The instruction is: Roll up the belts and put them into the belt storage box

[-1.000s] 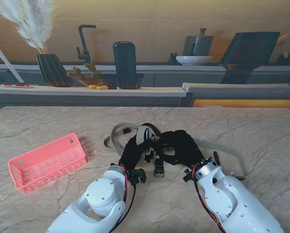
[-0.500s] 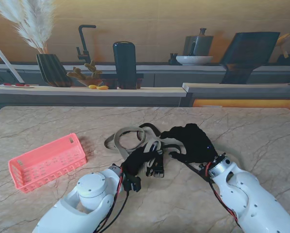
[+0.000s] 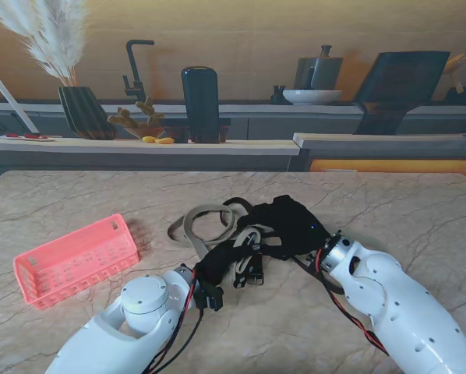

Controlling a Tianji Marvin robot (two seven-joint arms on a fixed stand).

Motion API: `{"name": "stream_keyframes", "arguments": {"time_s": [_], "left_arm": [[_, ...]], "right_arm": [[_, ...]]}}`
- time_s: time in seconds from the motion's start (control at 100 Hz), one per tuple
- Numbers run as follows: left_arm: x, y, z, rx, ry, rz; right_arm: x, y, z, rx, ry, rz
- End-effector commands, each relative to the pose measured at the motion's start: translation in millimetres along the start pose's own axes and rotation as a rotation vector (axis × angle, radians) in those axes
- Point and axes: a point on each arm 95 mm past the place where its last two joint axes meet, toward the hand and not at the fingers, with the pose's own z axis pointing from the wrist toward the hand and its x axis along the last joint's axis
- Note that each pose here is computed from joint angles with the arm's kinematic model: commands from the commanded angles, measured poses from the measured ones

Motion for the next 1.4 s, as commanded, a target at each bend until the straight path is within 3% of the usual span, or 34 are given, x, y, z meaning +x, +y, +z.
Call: {"name": "stream_keyframes", "arguments": {"time_s": [0.0,0.42,0.56,1.07,1.39], "left_arm": [[0.4,4.9,0.8,-0.016,-0.001,-0.012],[1.1,6.9,-0.7,-0.012,0.014,-0.025],[1.8,5.7,-2.5,0.014,0.03,0.006],[13.1,1.3,-14.1,0.101,0.088,0.127],[22.3,-2.1,-21.7,0.186,0.126,0.253]], "right_arm": [[2.7,-1.0,6.5,0.008,0.032,0.004],[7.3,-18.6,19.1,0.037,0.089,0.054],[5.3,-16.6,19.3,-0.009,0.025,0.04],[-4.5,20.2,-1.4,-0.252,-0.225,-0.167],[-13.4,41.9,-19.8,-0.321,-0.29,-0.264]]}}
